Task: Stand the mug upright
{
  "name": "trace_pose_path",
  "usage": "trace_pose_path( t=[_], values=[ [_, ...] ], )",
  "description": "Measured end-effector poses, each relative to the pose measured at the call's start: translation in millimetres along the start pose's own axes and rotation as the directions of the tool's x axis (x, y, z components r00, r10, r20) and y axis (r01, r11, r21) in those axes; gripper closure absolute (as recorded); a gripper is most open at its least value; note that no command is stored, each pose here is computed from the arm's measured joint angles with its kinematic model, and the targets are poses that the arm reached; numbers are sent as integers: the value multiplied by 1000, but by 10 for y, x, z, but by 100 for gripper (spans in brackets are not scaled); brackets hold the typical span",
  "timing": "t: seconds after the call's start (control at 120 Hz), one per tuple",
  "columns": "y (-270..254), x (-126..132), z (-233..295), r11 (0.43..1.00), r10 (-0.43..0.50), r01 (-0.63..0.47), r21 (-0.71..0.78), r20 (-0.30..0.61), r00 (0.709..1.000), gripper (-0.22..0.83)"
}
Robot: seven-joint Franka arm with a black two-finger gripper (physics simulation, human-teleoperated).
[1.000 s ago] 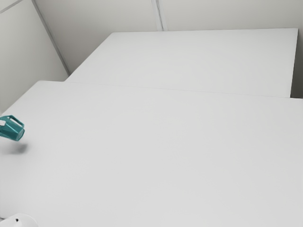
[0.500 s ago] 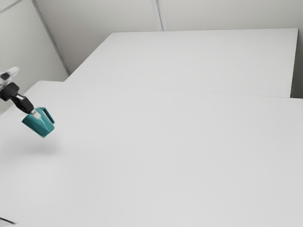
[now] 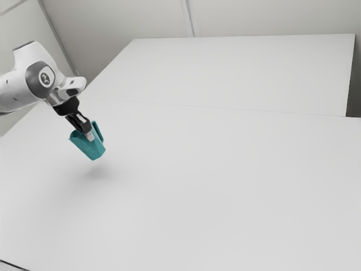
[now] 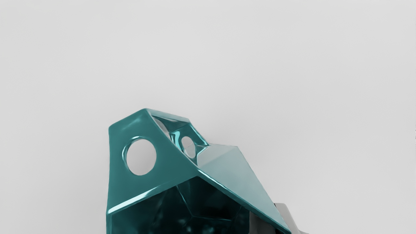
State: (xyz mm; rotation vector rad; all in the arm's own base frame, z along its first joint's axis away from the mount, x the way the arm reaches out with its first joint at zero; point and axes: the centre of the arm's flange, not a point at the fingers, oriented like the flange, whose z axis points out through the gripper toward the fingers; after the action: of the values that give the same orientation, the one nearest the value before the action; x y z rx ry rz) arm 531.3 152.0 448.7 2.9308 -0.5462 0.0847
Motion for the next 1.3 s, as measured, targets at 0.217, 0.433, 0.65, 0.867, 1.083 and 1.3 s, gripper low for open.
trace_pose_path(
  t=[0.217, 0.433, 0.65, 0.867, 1.083, 1.3],
  values=[
    [708, 213, 298, 998, 28, -29, 50, 22, 999, 79],
    [377, -162, 297, 983, -134, 131, 131, 14, 991, 79],
    [674, -106, 473, 976, -146, 137, 169, 39, 989, 79],
    [805, -73, 725, 968, -178, 164, 191, 56, 983, 79],
    [874, 115, 950, 963, -194, 178, 200, 64, 979, 78],
    [959, 224, 1030, 961, -207, 192, 198, 60, 976, 48]
  ],
)
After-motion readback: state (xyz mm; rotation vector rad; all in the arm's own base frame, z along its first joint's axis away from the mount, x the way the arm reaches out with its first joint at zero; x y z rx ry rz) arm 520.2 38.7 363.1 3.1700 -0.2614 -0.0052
